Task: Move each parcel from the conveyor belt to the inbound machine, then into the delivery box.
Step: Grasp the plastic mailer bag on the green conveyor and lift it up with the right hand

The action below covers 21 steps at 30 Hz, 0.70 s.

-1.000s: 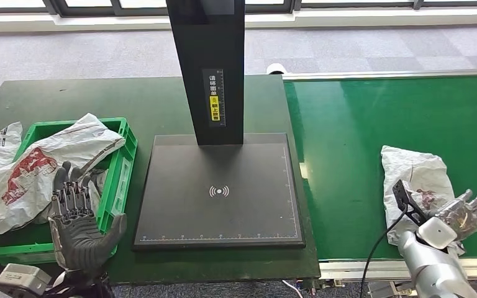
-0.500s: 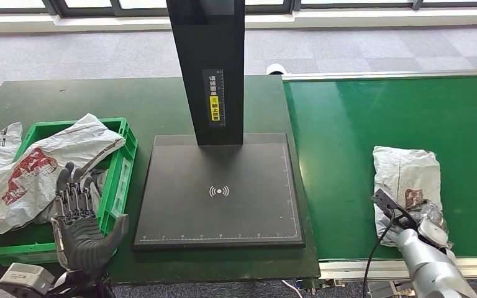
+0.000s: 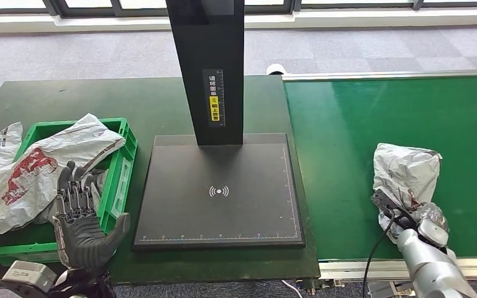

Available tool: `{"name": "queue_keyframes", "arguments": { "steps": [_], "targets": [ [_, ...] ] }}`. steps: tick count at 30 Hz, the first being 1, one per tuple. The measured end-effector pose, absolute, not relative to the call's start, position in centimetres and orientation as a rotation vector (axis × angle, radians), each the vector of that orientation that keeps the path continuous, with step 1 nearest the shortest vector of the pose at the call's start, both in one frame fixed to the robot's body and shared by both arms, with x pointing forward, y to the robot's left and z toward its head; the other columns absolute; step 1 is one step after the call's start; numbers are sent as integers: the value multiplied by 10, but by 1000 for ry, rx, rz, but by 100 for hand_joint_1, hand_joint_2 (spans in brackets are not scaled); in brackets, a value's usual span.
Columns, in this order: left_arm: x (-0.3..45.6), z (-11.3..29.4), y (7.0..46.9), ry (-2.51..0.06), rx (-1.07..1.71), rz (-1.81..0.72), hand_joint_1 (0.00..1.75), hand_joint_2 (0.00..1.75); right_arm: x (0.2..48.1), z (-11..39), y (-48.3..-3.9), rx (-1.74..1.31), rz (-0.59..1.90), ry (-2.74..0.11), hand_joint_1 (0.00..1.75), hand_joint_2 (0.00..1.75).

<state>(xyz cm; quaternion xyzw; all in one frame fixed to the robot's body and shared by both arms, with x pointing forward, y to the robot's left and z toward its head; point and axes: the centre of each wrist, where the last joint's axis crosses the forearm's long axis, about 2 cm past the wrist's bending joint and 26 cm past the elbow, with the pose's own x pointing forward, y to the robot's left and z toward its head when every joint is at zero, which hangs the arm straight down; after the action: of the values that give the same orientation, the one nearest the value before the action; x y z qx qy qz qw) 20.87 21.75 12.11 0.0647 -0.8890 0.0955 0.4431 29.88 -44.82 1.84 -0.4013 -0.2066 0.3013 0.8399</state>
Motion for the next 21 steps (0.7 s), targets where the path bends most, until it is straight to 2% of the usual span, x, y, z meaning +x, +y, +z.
{"name": "queue_keyframes", "arguments": {
  "steps": [6,11,16,21],
  "targets": [
    [209,121,218,-2205,162,234,0,175,300,19,-445,-926,627,-521,175,175],
    [208,121,217,-2206,165,221,0,175,310,28,-431,-1174,603,-797,175,175],
    [208,122,218,-2211,165,216,0,175,326,44,-384,-1157,598,-1261,175,175],
    [208,122,218,-2209,175,232,0,175,327,68,-311,-1156,685,-1487,175,175]
  ]
}}
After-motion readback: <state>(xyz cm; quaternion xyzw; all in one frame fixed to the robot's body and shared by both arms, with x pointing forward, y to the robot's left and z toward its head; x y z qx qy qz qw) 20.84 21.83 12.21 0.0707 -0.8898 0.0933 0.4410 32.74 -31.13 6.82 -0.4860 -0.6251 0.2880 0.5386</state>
